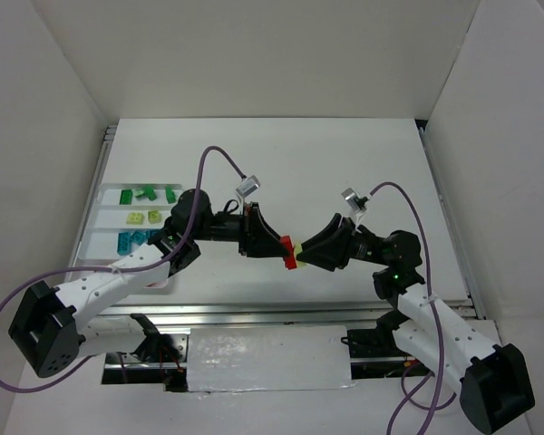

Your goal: Sort the legos into containers by color

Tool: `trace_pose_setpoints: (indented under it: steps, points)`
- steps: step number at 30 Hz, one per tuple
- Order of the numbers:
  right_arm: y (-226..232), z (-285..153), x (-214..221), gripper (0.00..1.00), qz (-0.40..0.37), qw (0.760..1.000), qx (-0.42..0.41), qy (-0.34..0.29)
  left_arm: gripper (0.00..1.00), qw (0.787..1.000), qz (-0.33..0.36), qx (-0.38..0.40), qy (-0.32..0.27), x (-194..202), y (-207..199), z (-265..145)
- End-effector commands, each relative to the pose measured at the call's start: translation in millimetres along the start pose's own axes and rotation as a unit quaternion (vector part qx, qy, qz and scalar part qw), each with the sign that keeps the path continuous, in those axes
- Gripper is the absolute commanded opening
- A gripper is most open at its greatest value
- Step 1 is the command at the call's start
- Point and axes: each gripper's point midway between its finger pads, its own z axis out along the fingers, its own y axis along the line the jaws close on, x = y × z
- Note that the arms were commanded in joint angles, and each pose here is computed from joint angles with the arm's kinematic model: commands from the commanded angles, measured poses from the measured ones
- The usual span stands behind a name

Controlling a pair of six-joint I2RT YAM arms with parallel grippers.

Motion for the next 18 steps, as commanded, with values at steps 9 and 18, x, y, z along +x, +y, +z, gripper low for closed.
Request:
trace_pose_setpoints:
  steps: [9, 18]
  points:
    - [-4.0, -1.4, -7.7, 0.00, -0.068, 0.997, 0.031, 0.004, 0.00, 0.997, 0.040, -0.041, -0.046, -43.6, 5.2, -28.3]
    - [-38.7, -17.6, -9.6, 0.00, -0.069, 0.992, 0.101, -0.010, 0.00, 0.881, -0.131, -0.414, -0.189, -52.1, 136.5, -214.3]
